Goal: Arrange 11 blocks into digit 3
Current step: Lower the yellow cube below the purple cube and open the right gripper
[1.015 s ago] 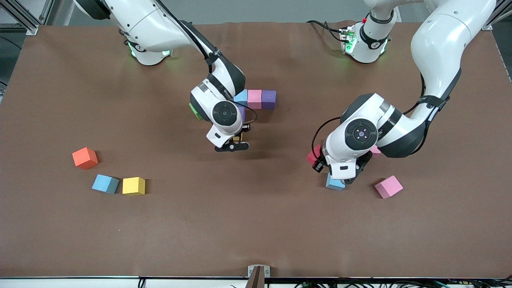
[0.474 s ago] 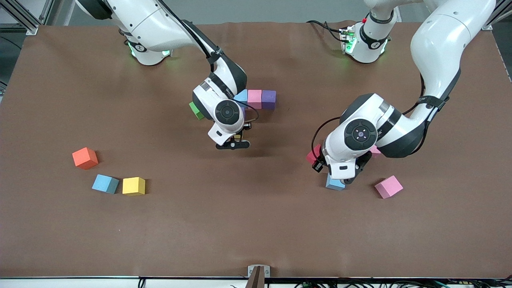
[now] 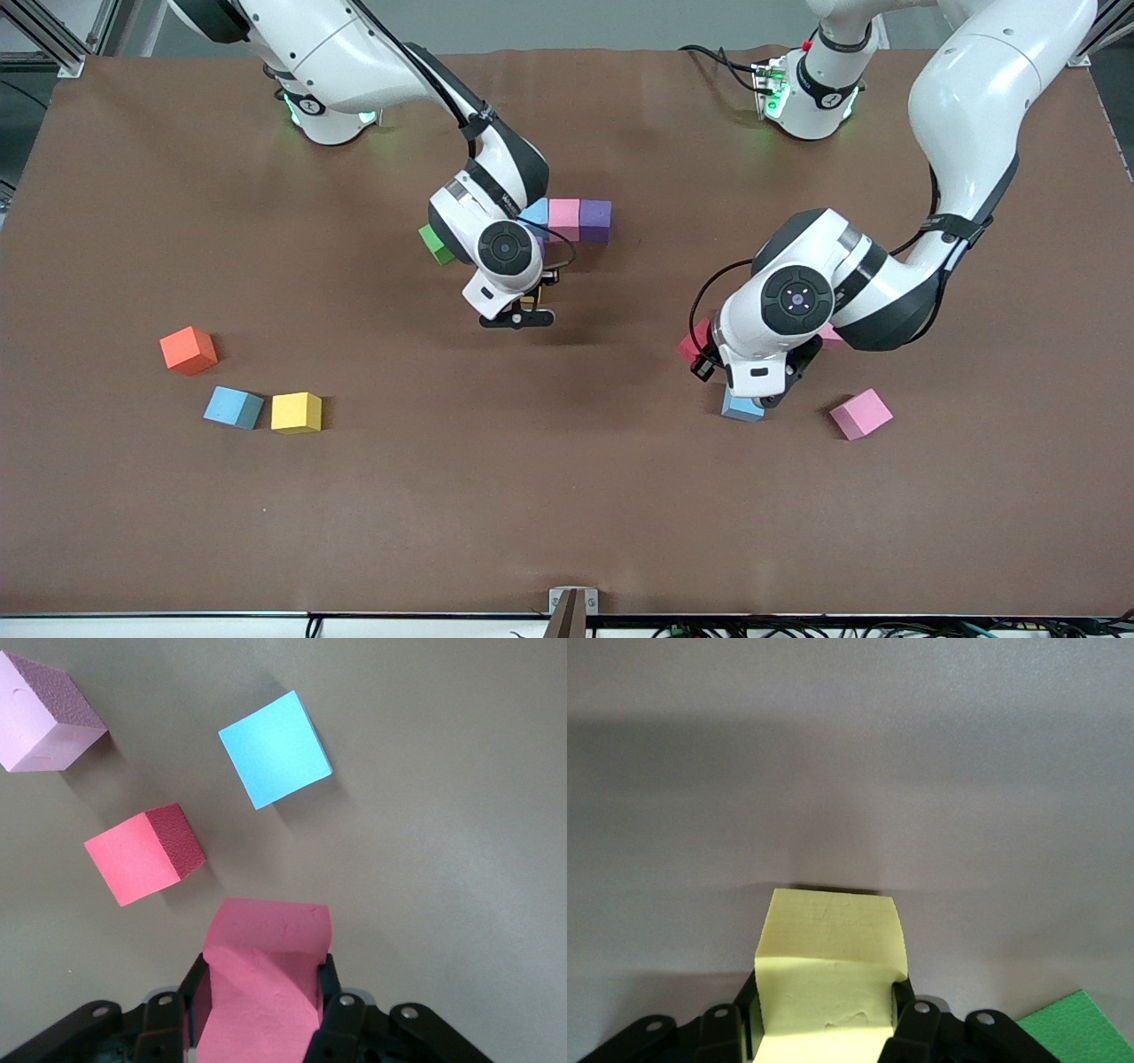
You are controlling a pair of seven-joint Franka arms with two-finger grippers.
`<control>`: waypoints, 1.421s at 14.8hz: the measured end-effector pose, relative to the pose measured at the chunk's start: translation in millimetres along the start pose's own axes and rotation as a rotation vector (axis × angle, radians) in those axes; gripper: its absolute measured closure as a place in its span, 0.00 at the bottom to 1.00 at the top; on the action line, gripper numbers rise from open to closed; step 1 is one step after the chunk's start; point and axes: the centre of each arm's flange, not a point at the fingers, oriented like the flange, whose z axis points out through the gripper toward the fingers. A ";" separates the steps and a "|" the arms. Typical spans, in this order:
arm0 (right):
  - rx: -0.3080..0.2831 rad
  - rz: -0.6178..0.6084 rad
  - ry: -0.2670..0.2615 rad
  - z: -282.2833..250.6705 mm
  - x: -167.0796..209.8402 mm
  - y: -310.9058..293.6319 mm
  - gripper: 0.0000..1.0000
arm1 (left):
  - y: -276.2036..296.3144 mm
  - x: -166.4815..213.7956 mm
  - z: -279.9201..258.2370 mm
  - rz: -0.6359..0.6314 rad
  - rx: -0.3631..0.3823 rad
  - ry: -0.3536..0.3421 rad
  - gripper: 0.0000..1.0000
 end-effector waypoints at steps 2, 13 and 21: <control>-0.001 0.002 -0.002 1.3 -1.3 -0.7 0.43 | 0.0 0.0 0.3 0.000 0.001 0.000 0.50; -0.004 0.009 -0.004 3.1 -6.1 -5.7 0.43 | -0.3 -0.9 1.9 0.002 0.006 -0.001 0.50; -0.004 0.004 -0.005 3.3 -7.2 -6.9 0.43 | -0.7 -0.6 2.2 0.003 0.010 -0.001 0.50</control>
